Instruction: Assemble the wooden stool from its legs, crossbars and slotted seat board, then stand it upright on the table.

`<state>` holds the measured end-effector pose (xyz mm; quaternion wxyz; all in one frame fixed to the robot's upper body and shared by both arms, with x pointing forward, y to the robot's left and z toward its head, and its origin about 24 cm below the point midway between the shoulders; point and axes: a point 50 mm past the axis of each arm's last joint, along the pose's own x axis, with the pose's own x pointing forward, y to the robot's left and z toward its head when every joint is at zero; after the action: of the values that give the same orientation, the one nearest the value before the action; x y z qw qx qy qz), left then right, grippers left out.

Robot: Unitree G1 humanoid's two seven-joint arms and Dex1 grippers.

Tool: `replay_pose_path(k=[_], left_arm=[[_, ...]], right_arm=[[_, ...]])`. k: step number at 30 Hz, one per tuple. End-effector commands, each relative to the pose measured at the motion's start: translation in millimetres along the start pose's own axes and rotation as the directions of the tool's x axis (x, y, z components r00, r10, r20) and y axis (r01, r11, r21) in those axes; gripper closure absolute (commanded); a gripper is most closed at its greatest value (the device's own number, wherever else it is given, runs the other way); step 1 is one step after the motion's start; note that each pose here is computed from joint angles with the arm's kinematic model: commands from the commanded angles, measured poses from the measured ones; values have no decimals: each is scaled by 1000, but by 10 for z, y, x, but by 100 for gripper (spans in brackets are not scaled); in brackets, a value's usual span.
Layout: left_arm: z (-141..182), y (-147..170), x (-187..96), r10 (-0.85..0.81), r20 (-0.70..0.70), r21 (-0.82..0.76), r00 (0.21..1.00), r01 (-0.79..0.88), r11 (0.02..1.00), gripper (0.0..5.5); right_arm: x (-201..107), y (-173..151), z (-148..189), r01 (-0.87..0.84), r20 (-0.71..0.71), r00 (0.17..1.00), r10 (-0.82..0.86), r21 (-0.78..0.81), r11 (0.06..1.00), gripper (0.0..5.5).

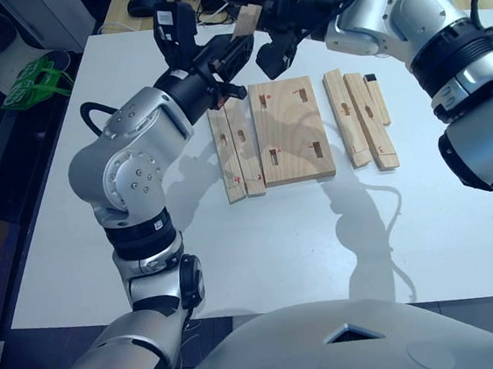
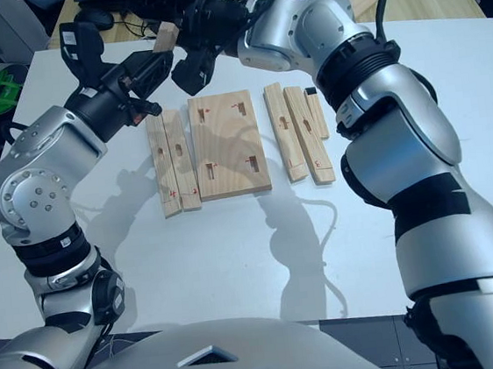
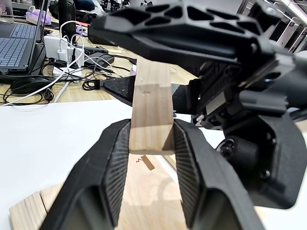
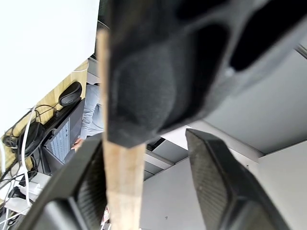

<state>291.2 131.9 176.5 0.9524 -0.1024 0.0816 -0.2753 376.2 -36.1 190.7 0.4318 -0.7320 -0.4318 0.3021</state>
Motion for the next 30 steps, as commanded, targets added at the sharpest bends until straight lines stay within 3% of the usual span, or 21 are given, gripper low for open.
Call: replay_pose_path(k=[1,8,17,23,28,30], left_arm=[[41,27,0,25,8,4,1000,-25,1000,419],[40,15,1,21,14,-3,1000,-21,1000,419],[91,-32,10,-11,37,-13,999,11,1000,419],[161,-35,-9,-40,96,24,995,38,999,295],[219,22,-82,-97,122,72,988,89,993,231],[322,124,-125,-78,194,80,978,64,995,198]], right_arm=[[0,-98,-38,28,8,1000,-28,1,1000,379],[-30,-101,-60,52,-6,999,-52,31,998,494],[-58,-85,-59,85,-20,996,-84,68,994,494],[-134,-85,-149,105,-73,992,-100,70,992,512],[-411,18,-377,98,-217,973,-76,94,991,512],[-653,142,-503,122,-334,940,-65,153,981,512]])
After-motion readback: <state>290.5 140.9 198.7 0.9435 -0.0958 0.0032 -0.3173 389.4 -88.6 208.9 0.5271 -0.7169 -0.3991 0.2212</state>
